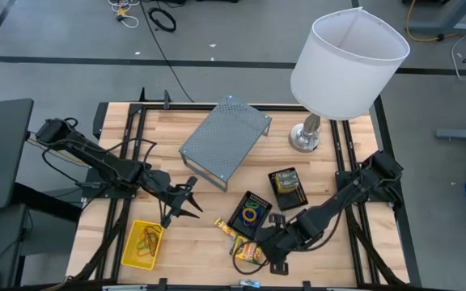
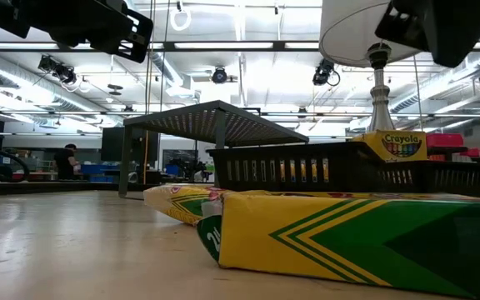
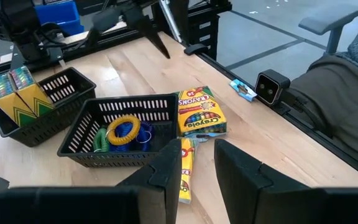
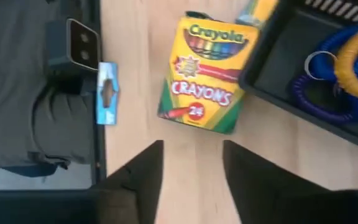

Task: Pick & Place Office Desk Supplies
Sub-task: Put the box of crayons into right black bin

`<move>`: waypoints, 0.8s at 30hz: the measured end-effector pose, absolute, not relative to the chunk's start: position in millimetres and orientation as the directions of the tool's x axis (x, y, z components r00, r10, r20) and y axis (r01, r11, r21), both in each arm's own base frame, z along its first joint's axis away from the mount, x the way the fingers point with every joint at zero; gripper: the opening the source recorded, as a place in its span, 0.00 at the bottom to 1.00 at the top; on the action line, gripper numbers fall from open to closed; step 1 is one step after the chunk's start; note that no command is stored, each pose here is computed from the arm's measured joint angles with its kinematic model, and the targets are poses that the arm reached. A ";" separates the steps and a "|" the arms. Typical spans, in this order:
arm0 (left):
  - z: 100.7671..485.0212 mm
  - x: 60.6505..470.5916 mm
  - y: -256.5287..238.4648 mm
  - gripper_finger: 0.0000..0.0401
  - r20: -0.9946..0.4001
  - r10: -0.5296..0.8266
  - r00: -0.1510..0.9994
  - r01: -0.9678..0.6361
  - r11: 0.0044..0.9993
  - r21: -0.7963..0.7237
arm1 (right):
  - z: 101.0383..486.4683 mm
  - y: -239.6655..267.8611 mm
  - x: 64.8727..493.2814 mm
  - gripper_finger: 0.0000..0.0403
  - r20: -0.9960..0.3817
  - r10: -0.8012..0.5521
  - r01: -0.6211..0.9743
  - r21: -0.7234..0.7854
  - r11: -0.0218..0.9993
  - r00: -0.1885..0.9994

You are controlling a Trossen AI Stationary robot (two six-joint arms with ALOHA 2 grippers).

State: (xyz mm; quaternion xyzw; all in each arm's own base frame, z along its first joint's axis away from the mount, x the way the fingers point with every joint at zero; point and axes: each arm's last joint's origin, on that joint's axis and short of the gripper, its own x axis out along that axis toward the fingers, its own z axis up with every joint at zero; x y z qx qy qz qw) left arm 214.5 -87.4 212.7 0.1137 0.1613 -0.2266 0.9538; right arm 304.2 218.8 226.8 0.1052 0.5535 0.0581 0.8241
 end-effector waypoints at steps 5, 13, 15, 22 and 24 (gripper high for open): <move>212.8 214.5 -87.5 0.26 -0.359 -0.395 0.845 0.471 0.869 0.151 | 212.1 235.3 306.3 0.51 -0.886 0.177 -0.082 0.157 0.984 0.429; 213.3 214.7 -87.5 0.26 -0.353 -0.396 0.847 0.473 0.865 0.165 | 167.5 259.5 297.6 0.44 -0.901 -0.017 -0.332 -0.178 0.926 0.434; 213.3 214.7 -87.5 0.26 -0.353 -0.396 0.848 0.473 0.865 0.166 | 164.3 261.1 296.9 0.43 -0.882 -0.070 -0.360 -0.261 0.896 0.466; 213.5 214.8 -87.5 0.26 -0.351 -0.396 0.848 0.472 0.867 0.163 | 160.6 265.4 295.9 0.43 -0.860 -0.104 -0.435 -0.352 0.829 0.500; 213.5 214.8 -87.5 0.26 -0.351 -0.396 0.848 0.472 0.867 0.162 | 159.5 268.3 293.4 0.43 -0.863 -0.098 -0.466 -0.359 0.809 0.496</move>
